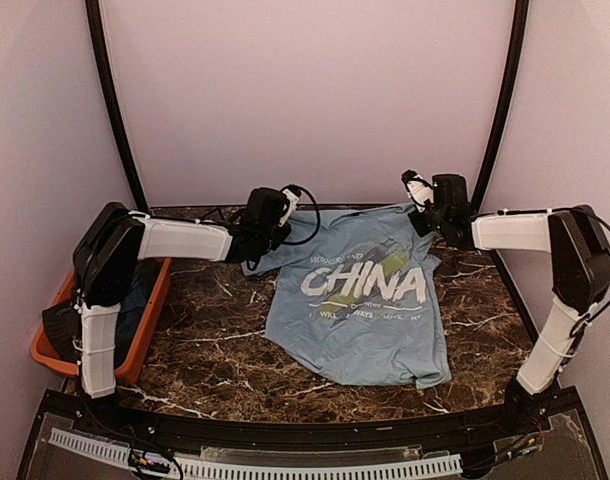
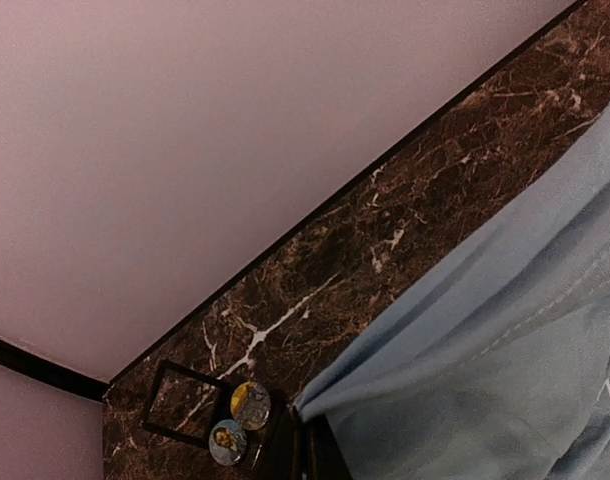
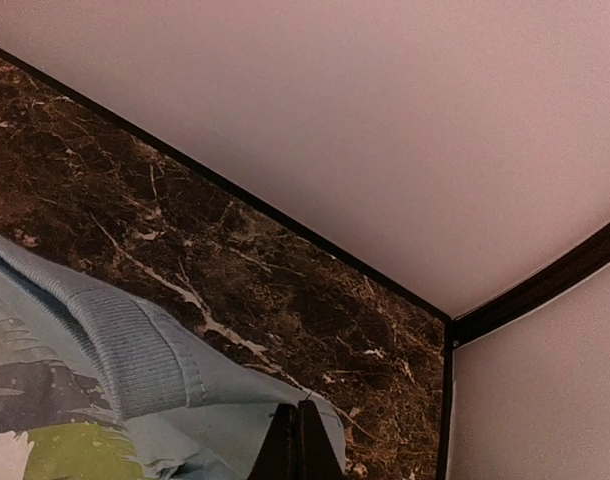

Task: Pin the brooch onto the clothing
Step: Flatten out the crumpled clothing at the center of the board.

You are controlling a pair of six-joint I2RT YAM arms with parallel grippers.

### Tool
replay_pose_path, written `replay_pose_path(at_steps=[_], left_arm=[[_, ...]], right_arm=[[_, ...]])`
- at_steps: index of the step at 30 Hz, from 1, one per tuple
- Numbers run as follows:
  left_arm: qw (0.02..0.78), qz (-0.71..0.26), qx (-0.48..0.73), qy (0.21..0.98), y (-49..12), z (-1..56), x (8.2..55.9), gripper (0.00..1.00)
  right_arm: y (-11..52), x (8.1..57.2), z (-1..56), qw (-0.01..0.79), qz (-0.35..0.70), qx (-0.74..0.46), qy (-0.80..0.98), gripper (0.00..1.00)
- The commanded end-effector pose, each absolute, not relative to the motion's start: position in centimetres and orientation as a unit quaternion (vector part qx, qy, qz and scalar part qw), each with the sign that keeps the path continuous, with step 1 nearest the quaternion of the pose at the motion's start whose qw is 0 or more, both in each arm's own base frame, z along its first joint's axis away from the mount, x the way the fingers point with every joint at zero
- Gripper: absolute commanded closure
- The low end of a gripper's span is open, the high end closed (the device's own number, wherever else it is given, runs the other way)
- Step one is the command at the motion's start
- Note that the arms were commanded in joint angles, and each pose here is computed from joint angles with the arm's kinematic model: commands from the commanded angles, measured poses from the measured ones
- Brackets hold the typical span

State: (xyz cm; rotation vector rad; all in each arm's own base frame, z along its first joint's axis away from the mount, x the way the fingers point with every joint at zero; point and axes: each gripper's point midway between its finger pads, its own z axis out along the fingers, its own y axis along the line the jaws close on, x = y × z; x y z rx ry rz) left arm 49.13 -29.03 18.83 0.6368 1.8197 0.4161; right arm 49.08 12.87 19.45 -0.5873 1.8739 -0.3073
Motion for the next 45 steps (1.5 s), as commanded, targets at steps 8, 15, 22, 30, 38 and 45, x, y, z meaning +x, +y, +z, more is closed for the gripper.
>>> replay_pose_path(at_steps=[8, 15, 22, 30, 38, 45], left_arm=[[0.572, 0.227, 0.23, 0.754, -31.9, 14.7, 56.9, 0.99], [0.589, 0.308, 0.189, 0.723, -31.0, 15.3, 59.6, 0.75], [0.587, 0.332, 0.156, 0.722, -29.7, 16.3, 59.6, 0.3], [0.584, 0.221, 0.135, 0.769, -29.6, 21.1, 56.8, 0.01], [0.535, 0.047, 0.25, 0.805, -31.6, 20.9, 45.1, 0.14], [0.451, 0.006, 0.339, 0.825, -34.1, 12.9, 38.9, 0.19]], right_arm=[[13.1, 58.0, 20.7, 0.589, -0.186, -0.204, 0.759, 1.0], [11.2, 60.8, 19.6, 0.558, -0.268, -0.176, 0.766, 0.8], [10.2, 59.7, 19.1, 0.525, -0.265, -0.157, 0.793, 0.19], [13.7, 51.0, 20.5, 0.488, -0.11, -0.193, 0.844, 0.14], [17.6, 38.6, 18.6, 0.44, 0.049, -0.236, 0.865, 0.14], [16.7, 35.6, 16.4, 0.417, 0.083, -0.19, 0.885, 0.15]])
